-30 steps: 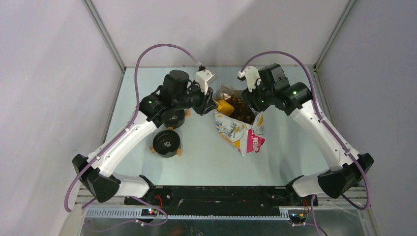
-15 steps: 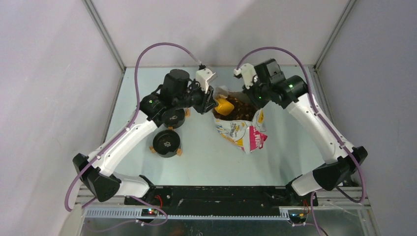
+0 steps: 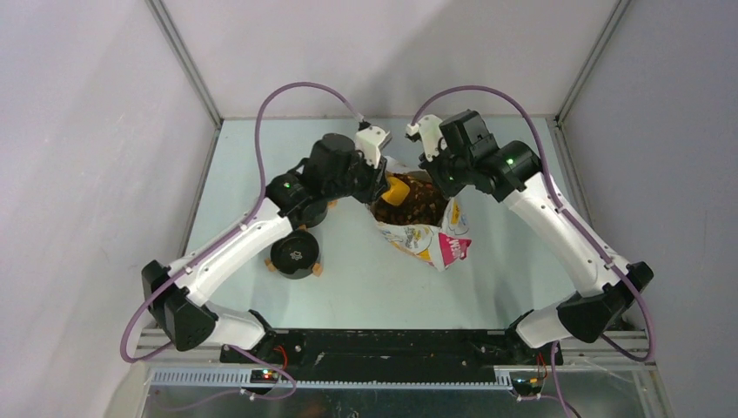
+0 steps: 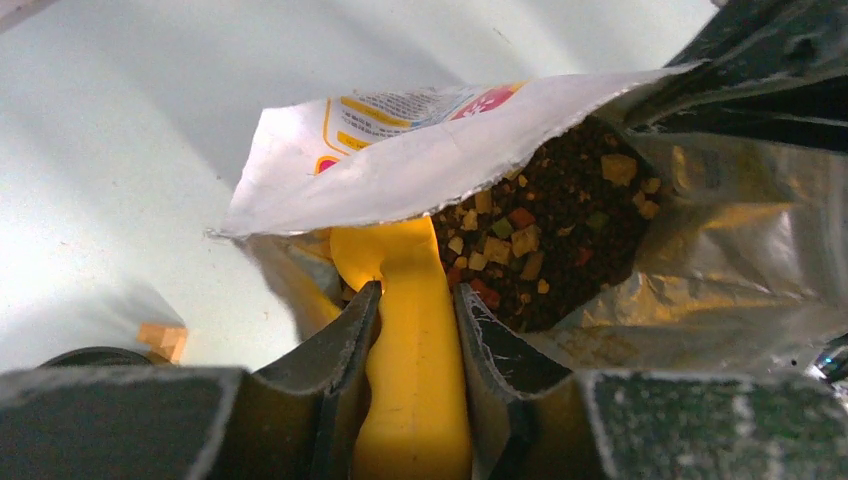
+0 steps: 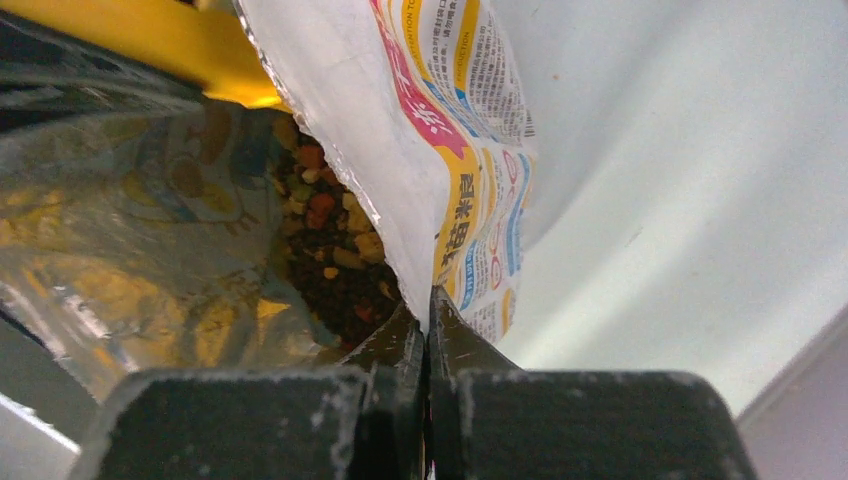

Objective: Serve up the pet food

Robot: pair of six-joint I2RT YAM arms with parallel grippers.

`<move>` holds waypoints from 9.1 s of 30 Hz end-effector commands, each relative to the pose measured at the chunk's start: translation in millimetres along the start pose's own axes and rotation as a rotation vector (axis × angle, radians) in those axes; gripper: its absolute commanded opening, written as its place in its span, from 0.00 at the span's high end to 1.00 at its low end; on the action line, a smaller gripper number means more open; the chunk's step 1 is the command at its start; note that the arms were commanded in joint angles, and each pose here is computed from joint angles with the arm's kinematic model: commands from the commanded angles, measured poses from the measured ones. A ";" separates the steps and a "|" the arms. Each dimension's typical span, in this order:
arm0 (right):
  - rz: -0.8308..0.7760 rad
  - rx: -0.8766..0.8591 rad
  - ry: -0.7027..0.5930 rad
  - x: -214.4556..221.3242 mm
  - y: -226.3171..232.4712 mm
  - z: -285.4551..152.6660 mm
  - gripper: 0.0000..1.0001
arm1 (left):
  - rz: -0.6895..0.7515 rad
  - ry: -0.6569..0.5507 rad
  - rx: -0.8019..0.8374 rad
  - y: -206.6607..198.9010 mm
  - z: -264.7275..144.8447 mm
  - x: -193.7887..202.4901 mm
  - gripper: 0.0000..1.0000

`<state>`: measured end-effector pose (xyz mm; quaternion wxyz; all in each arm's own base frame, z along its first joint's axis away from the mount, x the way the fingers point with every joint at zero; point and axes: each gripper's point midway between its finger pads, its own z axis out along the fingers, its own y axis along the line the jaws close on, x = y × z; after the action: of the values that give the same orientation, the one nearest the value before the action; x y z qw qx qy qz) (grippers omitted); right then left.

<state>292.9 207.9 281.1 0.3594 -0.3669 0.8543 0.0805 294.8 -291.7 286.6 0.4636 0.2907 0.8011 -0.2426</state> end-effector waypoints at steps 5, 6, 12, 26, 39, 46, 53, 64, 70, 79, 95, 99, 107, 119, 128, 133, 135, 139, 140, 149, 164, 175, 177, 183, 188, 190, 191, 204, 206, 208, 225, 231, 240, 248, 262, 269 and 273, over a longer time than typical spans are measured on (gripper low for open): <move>0.150 -0.104 -0.234 -36.9 19.2 -36.0 1.00 | -0.058 -0.029 -0.194 16.0 38.8 15.2 1.00; 0.152 -0.100 -0.232 -36.4 16.9 -35.6 1.00 | -0.052 -0.018 -0.196 14.5 44.9 22.8 1.00; 0.167 -0.073 -0.230 -34.5 4.3 -33.0 1.00 | 0.008 0.072 -0.190 5.4 62.6 72.7 1.00; 0.226 -0.077 -0.220 -22.6 -18.2 -22.9 1.00 | -0.381 0.140 0.271 -73.9 47.6 95.3 1.00; 0.237 -0.048 -0.225 -12.9 -34.7 -29.3 1.00 | -0.754 -0.086 0.473 -31.9 9.0 -14.1 1.00; 0.245 -0.019 -0.244 -18.7 -49.2 -38.3 1.00 | -0.945 -0.154 0.472 -3.9 -7.2 -21.8 1.00; 0.251 0.005 -0.250 -21.2 -58.7 -48.2 1.00 | -0.999 -0.216 0.458 22.4 -22.0 -26.1 1.00; 0.233 0.015 -0.244 -16.9 -61.5 -49.9 1.00 | -1.143 -0.123 0.489 22.9 -31.5 -20.9 1.00; 0.226 0.009 -0.219 -15.2 -63.4 -41.5 1.00 | -1.220 0.132 0.505 -11.7 16.1 15.3 1.00; 0.198 -0.006 -0.206 -7.1 -59.0 -41.3 1.00 | -1.267 0.071 0.564 18.3 -10.3 -14.1 1.00; 0.187 -0.017 -0.184 -2.4 -57.0 -39.8 1.00 | -1.273 0.083 0.740 -16.4 4.0 -31.7 1.00; 0.181 -0.017 -0.177 1.6 -56.8 -38.3 1.00 | -1.257 0.038 0.790 -6.7 -10.1 -43.6 1.00; 0.176 -0.025 -0.192 -4.9 -56.6 -41.4 1.00 | -1.309 0.024 0.826 -5.5 -15.5 -42.0 1.00; 0.161 -0.002 -0.193 2.1 -61.1 -45.5 1.00 | -1.260 0.035 0.870 -12.3 -11.3 -47.7 1.00; 0.196 0.003 -0.186 8.5 -66.9 -44.3 1.00 | -1.236 -0.035 0.823 6.1 -32.4 -54.7 1.00; 0.201 -0.001 -0.193 6.0 -68.6 -42.5 1.00 | -1.233 -0.082 0.784 20.2 -45.6 -59.6 1.00; 0.206 -0.005 -0.196 5.4 -68.3 -41.4 1.00 | -1.229 -0.109 0.763 29.7 -51.5 -63.2 1.00; 0.211 -0.012 -0.206 4.5 -67.6 -40.8 1.00 | -1.236 -0.167 0.711 53.5 -62.9 -66.5 1.00; 0.212 -0.011 -0.206 4.9 -67.9 -40.4 1.00 | -1.241 -0.187 0.694 61.7 -66.4 -65.8 1.00; 0.195 -0.022 -0.215 4.7 -65.8 -44.7 1.00 | -1.299 -0.354 0.530 132.5 -92.0 -51.1 1.00; 0.199 -0.043 -0.281 1.9 -53.8 -63.8 1.00 | -1.415 -0.527 0.248 191.9 -131.0 30.7 1.00; 0.204 -0.052 -0.297 2.0 -50.0 -68.2 1.00 | -1.477 -0.636 0.025 207.8 -159.7 86.0 1.00; 0.206 -0.055 -0.295 2.7 -49.3 -67.5 1.00 | -1.491 -0.650 -0.017 212.6 -162.7 96.8 1.00; 0.209 -0.061 -0.293 2.8 -48.8 -66.1 1.00 | -1.500 -0.673 -0.100 219.1 -167.2 116.9 1.00; 0.209 -0.061 -0.294 2.4 -49.2 -65.6 1.00 | -1.496 -0.656 -0.157 224.3 -169.3 131.9 1.00; 0.211 -0.060 -0.292 2.9 -49.6 -65.2 1.00 | -1.485 -0.640 -0.191 227.0 -169.3 138.6 1.00; 0.212 -0.061 -0.292 3.0 -49.6 -64.9 1.00 | -1.468 -0.633 -0.213 229.1 -169.5 141.7 1.00; 0.215 -0.065 -0.287 5.7 -48.8 -61.9 1.00 | -1.334 -0.515 -0.401 240.5 -174.5 159.2 1.00; 0.217 -0.067 -0.287 6.5 -48.1 -61.8 1.00 | -1.307 -0.495 -0.431 243.3 -176.1 161.7 1.00; 0.217 -0.067 -0.286 7.0 -48.2 -61.8 1.00 | -1.273 -0.472 -0.455 245.8 -177.8 162.3 1.00; 0.225 -0.067 -0.286 8.6 -49.2 -61.4 1.00 | -1.203 -0.336 -0.468 256.5 -170.1 161.6 1.00; 0.227 -0.069 -0.286 8.8 -49.1 -60.9 1.00 | -1.120 -0.279 -0.477 255.8 -163.0 152.8 1.00; 0.234 -0.063 -0.288 11.6 -50.4 -62.0 1.00 | -0.958 -0.217 -0.520 256.3 -155.4 133.4 1.00; 0.242 -0.060 -0.287 15.0 -51.7 -62.4 1.00 | -0.833 -0.156 -0.559 254.8 -146.8 122.9 1.00; 0.246 -0.061 -0.289 13.2 -52.9 -62.0 1.00 | -0.540 -0.191 -0.597 241.3 -155.4 89.8 1.00; 0.243 -0.059 -0.293 12.2 -53.5 -63.4 1.00 | -0.463 -0.198 -0.543 219.9 -155.4 82.3 1.00; 0.233 -0.050 -0.297 10.9 -55.6 -64.4 1.00 | -0.356 -0.284 -0.556 207.4 -172.1 58.7 1.00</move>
<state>284.7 126.6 273.5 0.3719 -0.2449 0.8780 0.1758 314.9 -11.2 239.5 0.5056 -0.0817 0.8459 -0.1489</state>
